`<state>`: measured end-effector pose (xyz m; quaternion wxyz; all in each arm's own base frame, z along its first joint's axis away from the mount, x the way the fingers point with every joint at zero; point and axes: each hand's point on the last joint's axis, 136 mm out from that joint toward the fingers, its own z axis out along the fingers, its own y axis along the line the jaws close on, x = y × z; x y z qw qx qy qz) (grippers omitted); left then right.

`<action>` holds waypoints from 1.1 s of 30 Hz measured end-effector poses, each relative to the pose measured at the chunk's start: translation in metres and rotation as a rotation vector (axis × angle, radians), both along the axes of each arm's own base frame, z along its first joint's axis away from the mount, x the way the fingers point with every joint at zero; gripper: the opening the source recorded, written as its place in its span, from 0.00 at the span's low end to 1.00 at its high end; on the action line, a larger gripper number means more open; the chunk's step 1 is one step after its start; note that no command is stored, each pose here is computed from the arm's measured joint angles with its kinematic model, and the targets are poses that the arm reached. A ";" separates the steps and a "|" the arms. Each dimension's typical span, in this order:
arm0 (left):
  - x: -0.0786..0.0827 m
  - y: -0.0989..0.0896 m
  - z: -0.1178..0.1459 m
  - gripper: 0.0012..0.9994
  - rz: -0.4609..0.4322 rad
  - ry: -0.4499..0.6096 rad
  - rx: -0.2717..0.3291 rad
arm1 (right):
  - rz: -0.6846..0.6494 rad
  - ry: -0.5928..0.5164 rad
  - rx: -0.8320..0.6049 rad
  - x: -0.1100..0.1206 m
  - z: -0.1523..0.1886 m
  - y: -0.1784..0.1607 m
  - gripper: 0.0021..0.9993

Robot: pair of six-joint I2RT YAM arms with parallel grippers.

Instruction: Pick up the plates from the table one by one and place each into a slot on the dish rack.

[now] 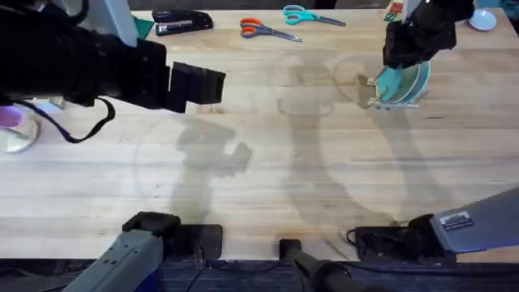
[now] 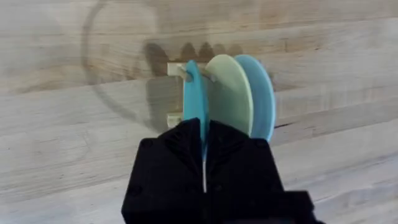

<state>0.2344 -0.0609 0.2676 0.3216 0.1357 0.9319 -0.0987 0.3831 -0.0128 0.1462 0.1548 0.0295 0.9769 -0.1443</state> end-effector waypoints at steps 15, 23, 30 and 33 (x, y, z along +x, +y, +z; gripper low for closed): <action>0.000 0.000 0.000 0.99 0.000 0.000 0.000 | -0.014 0.026 0.014 0.002 -0.012 -0.004 0.03; 0.000 0.000 0.000 0.99 0.000 0.000 0.000 | -0.020 0.025 0.015 0.002 -0.012 -0.006 0.03; 0.000 0.000 0.000 0.99 0.000 0.000 0.000 | -0.038 0.022 0.054 0.003 -0.012 -0.011 0.03; 0.000 0.000 0.000 0.99 0.000 0.000 0.000 | -0.049 0.021 0.069 0.003 -0.012 -0.014 0.04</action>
